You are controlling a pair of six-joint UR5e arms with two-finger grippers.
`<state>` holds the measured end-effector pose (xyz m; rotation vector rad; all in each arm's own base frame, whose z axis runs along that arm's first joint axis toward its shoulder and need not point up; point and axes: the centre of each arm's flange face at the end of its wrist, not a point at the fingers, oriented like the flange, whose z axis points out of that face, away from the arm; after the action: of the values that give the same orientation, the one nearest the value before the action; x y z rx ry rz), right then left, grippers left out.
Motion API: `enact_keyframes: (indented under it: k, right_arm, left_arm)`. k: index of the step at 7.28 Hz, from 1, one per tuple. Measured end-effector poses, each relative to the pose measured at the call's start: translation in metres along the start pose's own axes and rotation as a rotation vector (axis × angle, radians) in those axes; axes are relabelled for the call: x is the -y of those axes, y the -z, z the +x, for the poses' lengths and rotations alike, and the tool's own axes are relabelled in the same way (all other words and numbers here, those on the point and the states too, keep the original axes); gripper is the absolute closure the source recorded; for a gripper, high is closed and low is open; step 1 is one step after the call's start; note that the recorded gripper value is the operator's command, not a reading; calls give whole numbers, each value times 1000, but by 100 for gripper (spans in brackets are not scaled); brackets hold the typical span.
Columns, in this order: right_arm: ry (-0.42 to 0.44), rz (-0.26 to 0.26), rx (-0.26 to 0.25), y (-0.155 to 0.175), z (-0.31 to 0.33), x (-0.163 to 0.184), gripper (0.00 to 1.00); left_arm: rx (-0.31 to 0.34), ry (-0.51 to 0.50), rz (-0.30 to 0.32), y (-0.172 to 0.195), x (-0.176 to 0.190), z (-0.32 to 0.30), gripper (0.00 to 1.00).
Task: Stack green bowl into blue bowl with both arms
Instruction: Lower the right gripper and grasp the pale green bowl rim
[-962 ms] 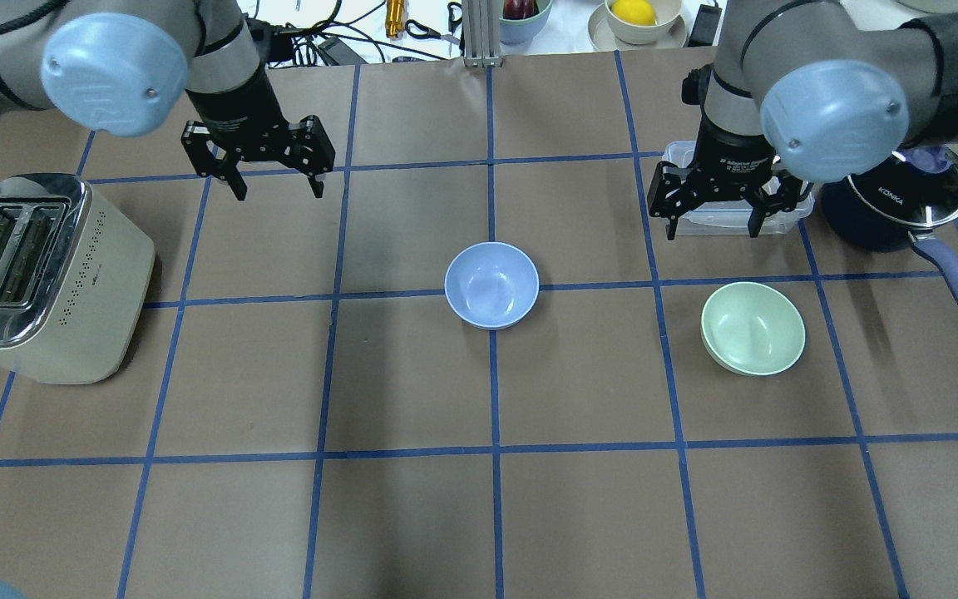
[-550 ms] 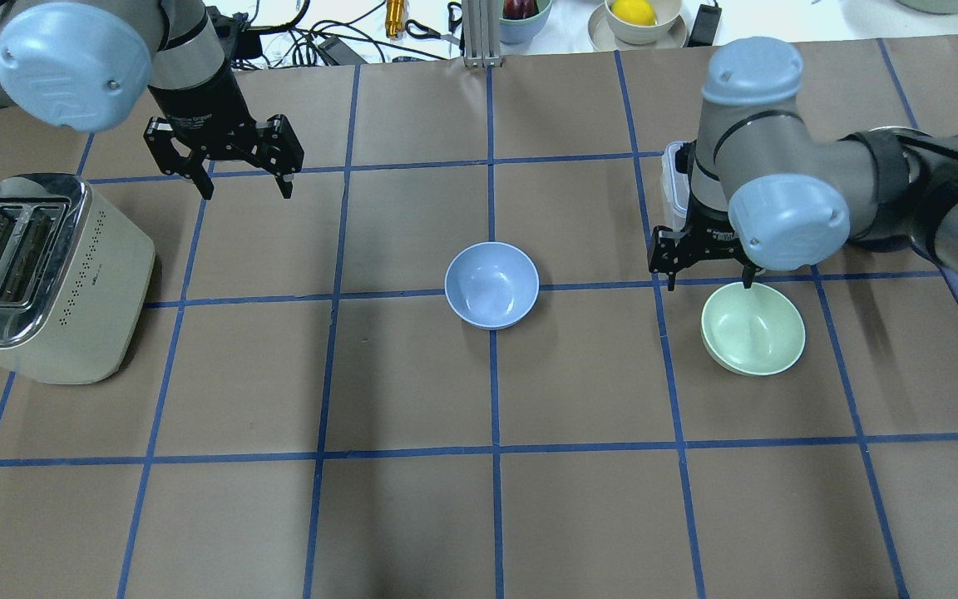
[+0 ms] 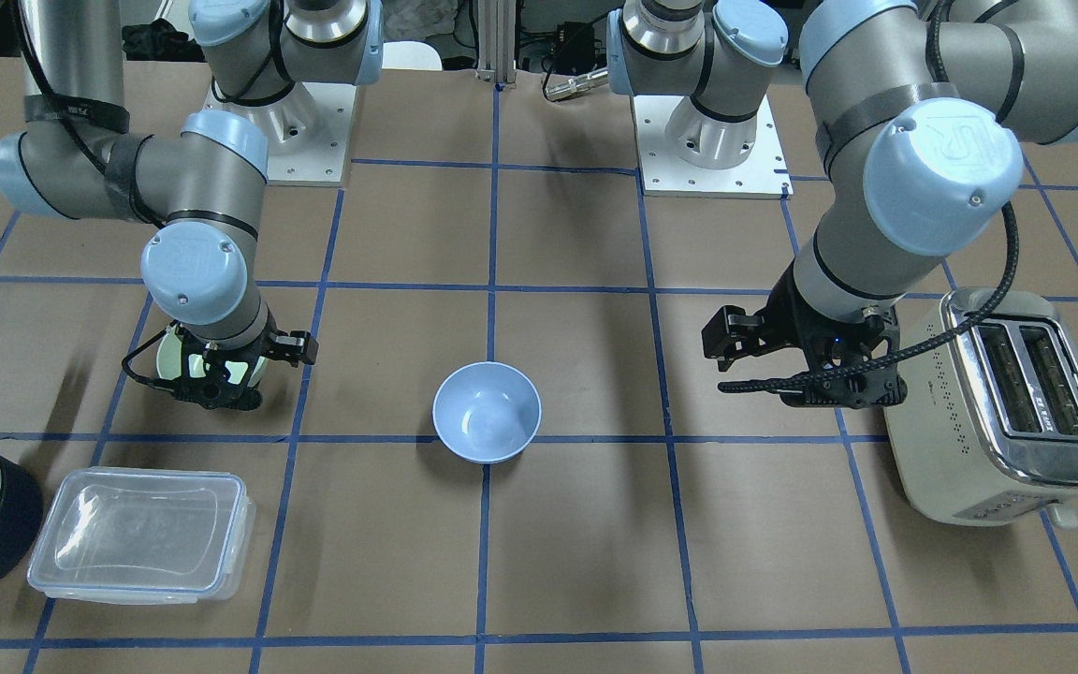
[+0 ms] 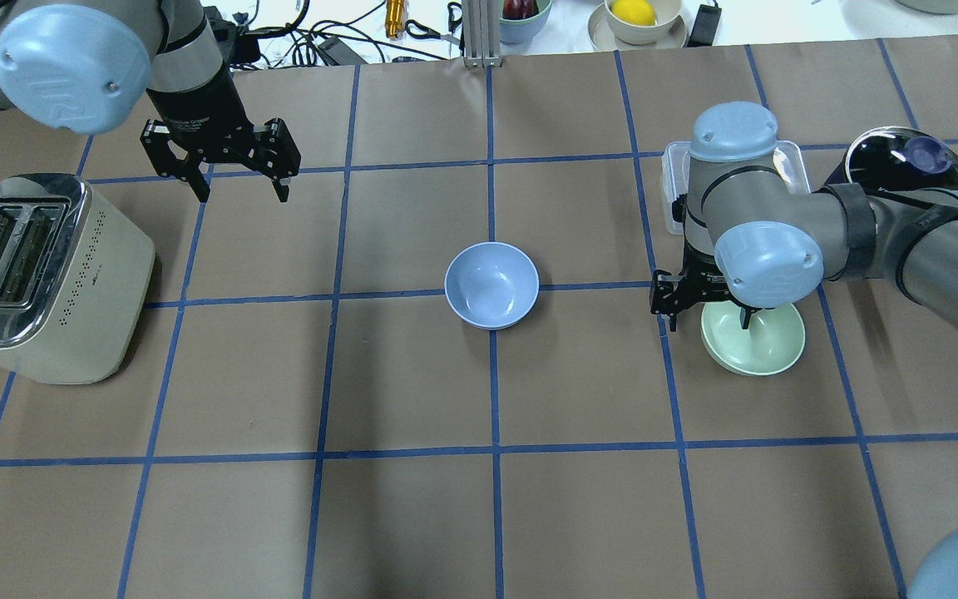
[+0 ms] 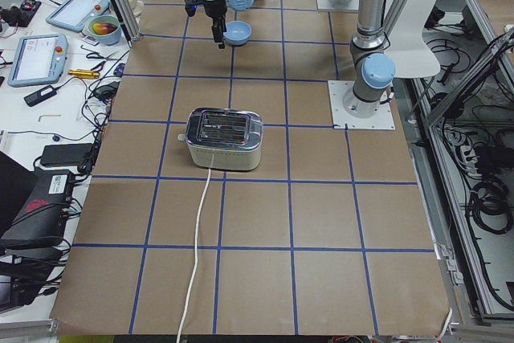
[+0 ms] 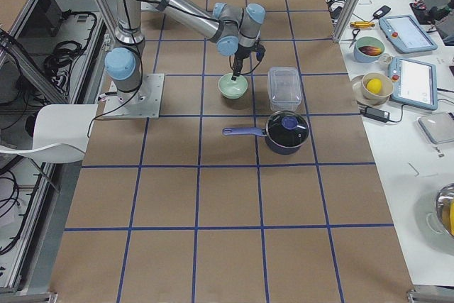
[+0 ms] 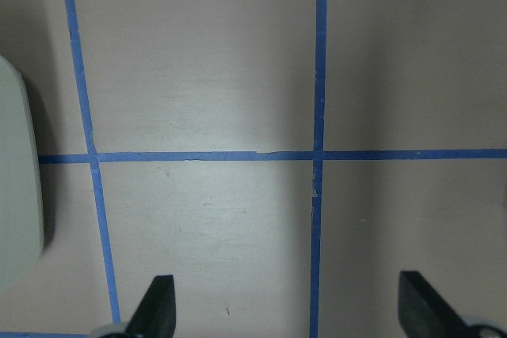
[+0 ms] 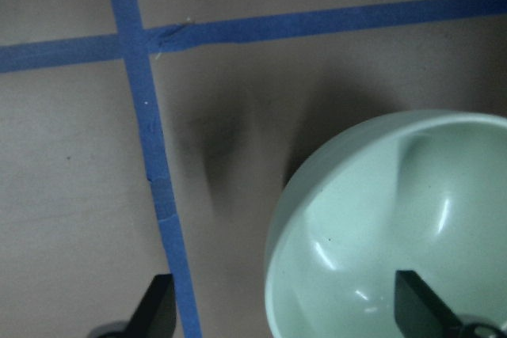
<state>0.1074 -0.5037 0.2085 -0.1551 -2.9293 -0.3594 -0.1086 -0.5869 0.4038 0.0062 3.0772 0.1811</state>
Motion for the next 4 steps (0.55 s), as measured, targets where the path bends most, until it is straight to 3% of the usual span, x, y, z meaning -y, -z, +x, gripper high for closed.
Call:
enact_keyframes:
  k: [4]
  right_arm:
    - [-36, -32, -39, -7, 7, 2, 100]
  left_arm:
    - [1, -1, -5, 1, -2, 0, 0]
